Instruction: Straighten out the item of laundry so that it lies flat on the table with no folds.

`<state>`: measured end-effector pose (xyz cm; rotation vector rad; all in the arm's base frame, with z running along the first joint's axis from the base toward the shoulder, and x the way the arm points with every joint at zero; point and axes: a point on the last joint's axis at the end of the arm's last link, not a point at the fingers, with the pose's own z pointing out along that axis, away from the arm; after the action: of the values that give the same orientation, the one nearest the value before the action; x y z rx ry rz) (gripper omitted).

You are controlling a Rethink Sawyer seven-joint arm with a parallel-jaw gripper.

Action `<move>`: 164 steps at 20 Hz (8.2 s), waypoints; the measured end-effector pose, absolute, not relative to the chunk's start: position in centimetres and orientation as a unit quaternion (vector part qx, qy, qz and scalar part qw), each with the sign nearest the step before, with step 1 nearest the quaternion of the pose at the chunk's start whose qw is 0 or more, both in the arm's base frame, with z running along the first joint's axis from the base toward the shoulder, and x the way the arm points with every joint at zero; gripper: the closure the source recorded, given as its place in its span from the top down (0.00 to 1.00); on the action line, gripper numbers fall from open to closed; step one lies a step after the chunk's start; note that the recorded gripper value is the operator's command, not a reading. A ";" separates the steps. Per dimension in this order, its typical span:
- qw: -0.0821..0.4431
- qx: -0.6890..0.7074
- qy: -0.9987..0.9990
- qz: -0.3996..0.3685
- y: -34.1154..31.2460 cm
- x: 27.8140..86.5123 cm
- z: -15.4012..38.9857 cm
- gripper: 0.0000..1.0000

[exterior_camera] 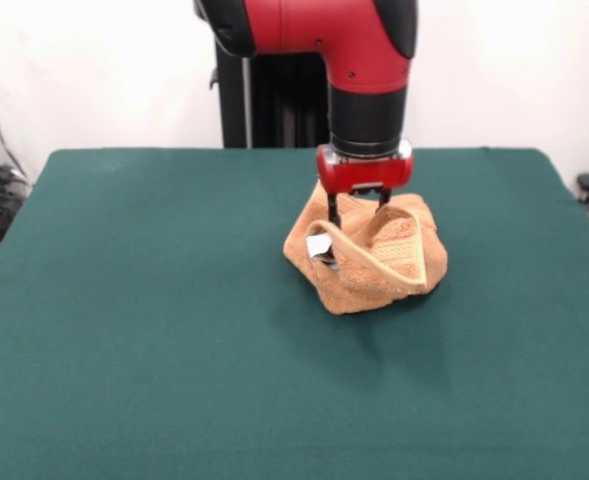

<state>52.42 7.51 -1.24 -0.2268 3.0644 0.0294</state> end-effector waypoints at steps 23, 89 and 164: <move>0.027 -0.082 0.996 0.007 8.5 52.5 -1.0 0.00; -0.084 -0.029 0.992 0.084 17.2 62.8 3.7 0.00; -0.028 0.238 0.971 0.020 22.0 69.9 1.1 0.00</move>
<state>69.89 22.03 1.06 0.7604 3.1057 0.0629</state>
